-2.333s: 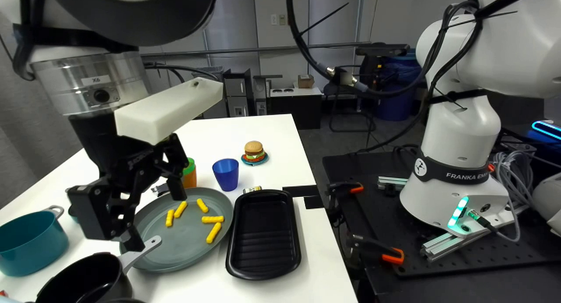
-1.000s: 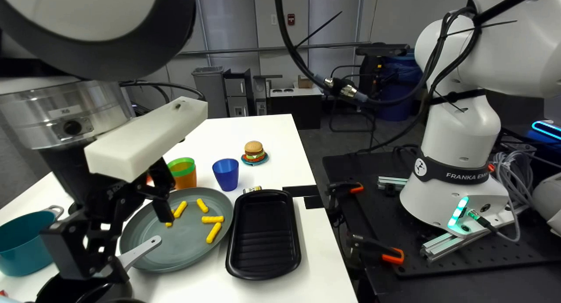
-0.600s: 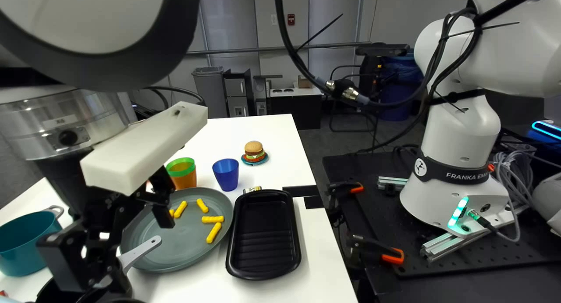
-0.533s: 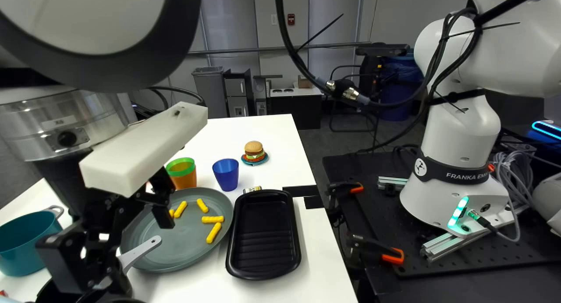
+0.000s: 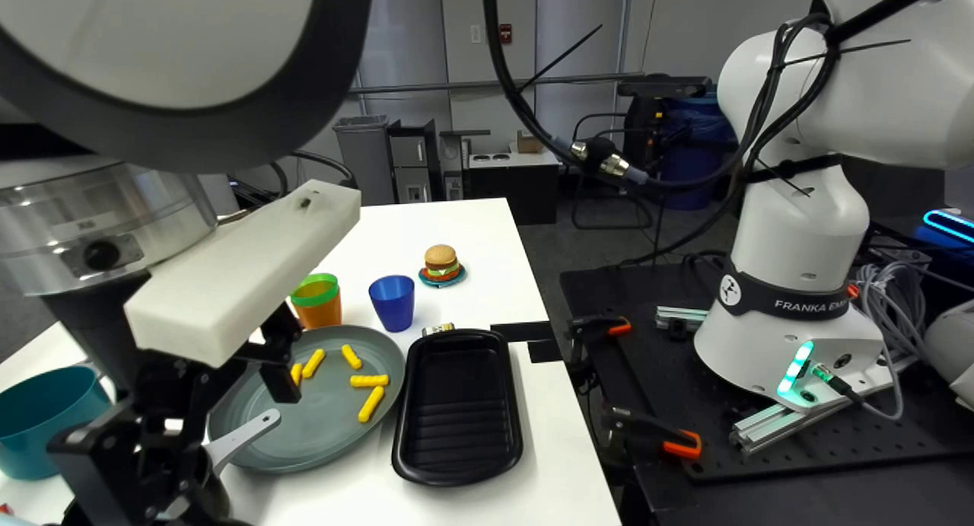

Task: Open the oven

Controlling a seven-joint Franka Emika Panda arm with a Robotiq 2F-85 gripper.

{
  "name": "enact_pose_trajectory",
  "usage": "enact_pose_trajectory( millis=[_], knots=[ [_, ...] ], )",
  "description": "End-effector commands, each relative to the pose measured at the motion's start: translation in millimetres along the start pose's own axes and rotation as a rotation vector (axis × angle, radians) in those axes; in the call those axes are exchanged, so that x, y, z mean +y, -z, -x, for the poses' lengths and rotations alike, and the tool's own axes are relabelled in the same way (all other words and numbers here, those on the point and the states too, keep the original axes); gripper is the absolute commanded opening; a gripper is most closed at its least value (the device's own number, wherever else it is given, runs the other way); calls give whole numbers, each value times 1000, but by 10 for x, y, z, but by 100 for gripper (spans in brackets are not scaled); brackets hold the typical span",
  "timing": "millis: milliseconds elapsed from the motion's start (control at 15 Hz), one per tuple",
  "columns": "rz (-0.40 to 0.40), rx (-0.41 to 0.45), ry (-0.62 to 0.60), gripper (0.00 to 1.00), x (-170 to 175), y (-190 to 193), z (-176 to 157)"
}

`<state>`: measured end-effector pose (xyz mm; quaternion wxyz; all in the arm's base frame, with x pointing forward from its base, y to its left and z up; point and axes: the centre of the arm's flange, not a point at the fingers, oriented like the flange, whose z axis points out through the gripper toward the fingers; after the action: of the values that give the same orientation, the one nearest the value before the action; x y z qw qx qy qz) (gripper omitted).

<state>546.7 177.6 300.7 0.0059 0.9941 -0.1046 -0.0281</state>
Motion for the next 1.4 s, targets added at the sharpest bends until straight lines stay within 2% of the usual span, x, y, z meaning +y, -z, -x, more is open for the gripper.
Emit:
enact_pose_trajectory(
  millis=[0,533,1333],
  knots=[
    [26,27,-6,100,-106,58,5],
    [28,31,-1,100,-239,26,21],
    [29,-25,-17,100,-172,-258,-71]
  ],
)
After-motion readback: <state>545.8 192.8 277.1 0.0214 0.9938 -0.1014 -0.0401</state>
